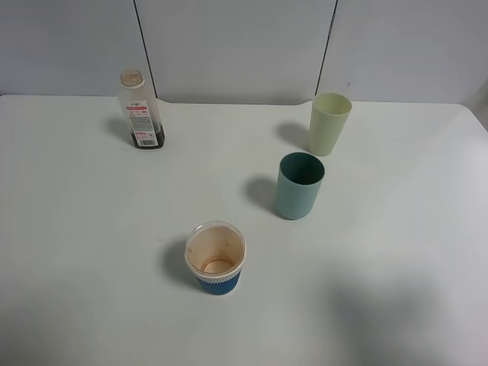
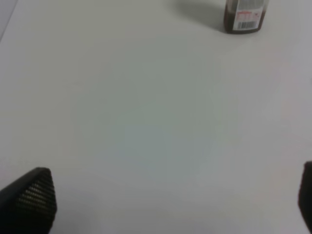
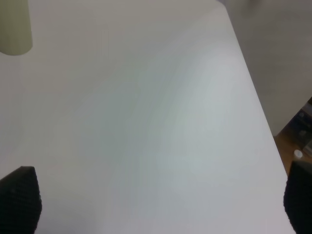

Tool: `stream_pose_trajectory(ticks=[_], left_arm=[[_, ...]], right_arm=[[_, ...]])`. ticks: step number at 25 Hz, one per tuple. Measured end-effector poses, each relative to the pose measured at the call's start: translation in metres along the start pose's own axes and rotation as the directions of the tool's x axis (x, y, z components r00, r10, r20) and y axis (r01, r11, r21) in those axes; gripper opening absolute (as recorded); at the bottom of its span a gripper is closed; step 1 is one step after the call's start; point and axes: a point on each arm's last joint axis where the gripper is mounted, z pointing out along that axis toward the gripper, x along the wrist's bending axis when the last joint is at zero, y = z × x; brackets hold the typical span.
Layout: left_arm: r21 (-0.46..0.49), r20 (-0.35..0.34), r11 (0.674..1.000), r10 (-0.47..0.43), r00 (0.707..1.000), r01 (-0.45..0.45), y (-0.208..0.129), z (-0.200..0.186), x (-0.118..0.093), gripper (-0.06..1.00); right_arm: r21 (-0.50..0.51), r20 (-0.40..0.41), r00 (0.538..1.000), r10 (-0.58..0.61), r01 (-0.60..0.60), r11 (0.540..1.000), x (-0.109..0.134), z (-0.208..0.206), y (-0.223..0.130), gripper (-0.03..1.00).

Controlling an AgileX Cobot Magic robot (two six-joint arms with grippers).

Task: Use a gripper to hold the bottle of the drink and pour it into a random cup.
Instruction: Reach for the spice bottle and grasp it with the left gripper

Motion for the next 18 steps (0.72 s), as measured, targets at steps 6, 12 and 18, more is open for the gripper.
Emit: stream_pose_trajectory(ticks=[6,12,18], left_arm=[[0.000,0.000,1.000,0.000,1.000,0.000,0.0000,0.0000,0.0000,0.98],[0.000,0.000,1.000,0.000,1.000,0.000,0.0000,0.0000,0.0000,0.98],[0.000,0.000,1.000,0.000,1.000,0.000,0.0000,0.0000,0.0000,0.98]], right_arm=[[0.000,0.000,1.000,0.000,0.000,1.000,0.0000,0.0000,0.0000,0.99],[0.000,0.000,1.000,0.000,0.000,1.000,0.0000,0.0000,0.0000,0.99],[0.000,0.000,1.000,0.000,0.000,1.000,0.0000,0.0000,0.0000,0.99]])
